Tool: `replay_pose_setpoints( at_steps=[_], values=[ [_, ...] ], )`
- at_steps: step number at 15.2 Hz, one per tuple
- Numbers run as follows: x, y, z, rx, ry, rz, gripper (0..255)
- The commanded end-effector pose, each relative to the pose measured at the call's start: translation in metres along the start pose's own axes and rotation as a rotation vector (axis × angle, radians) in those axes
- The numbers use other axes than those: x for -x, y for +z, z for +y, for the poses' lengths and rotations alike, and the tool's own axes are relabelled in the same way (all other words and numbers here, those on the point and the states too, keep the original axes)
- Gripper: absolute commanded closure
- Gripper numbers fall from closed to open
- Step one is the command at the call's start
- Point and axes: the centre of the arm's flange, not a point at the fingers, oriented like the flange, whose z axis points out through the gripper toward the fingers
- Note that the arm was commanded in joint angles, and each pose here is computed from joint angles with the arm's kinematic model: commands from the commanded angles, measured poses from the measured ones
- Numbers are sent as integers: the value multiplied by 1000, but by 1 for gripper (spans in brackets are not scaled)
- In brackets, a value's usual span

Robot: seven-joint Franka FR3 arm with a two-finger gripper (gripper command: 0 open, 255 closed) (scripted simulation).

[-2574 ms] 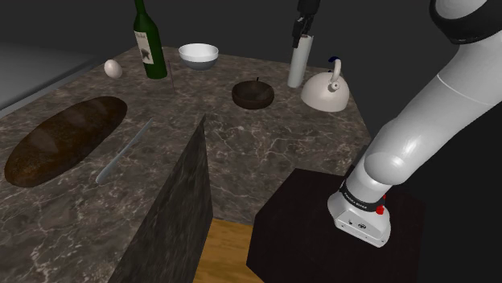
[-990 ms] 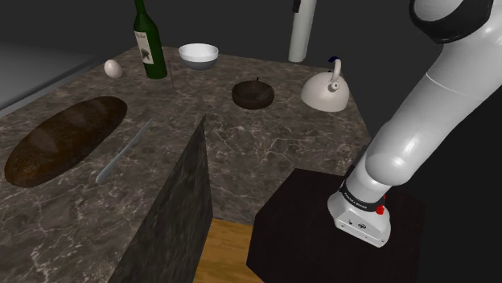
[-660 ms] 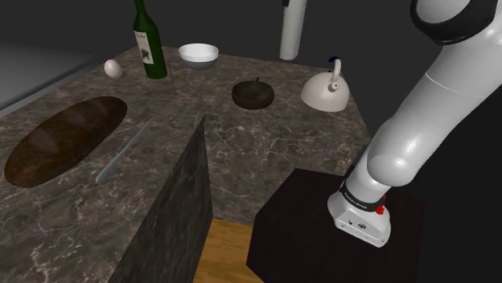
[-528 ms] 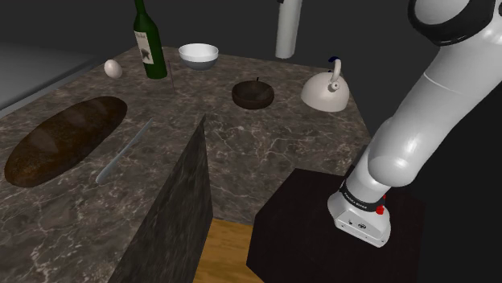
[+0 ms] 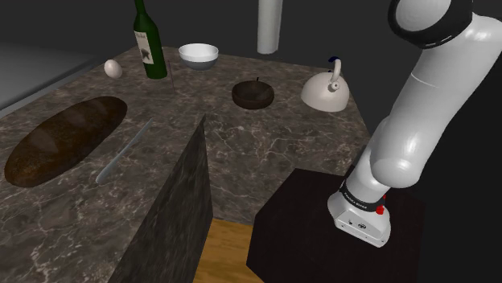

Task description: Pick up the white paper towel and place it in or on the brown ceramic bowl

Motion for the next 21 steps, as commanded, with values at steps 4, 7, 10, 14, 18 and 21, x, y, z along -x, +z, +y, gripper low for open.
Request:
replay_pose_setpoints(
  at_steps=[4,7,10,14,18,21],
  values=[
    [-3,17,-10,0,1,0,255],
    [-2,33,-11,0,1,0,255],
    [-1,49,-12,0,1,0,255],
    [0,70,-13,0,1,0,255],
    [1,91,-14,0,1,0,255],
    [2,107,-15,0,1,0,255]
  ],
)
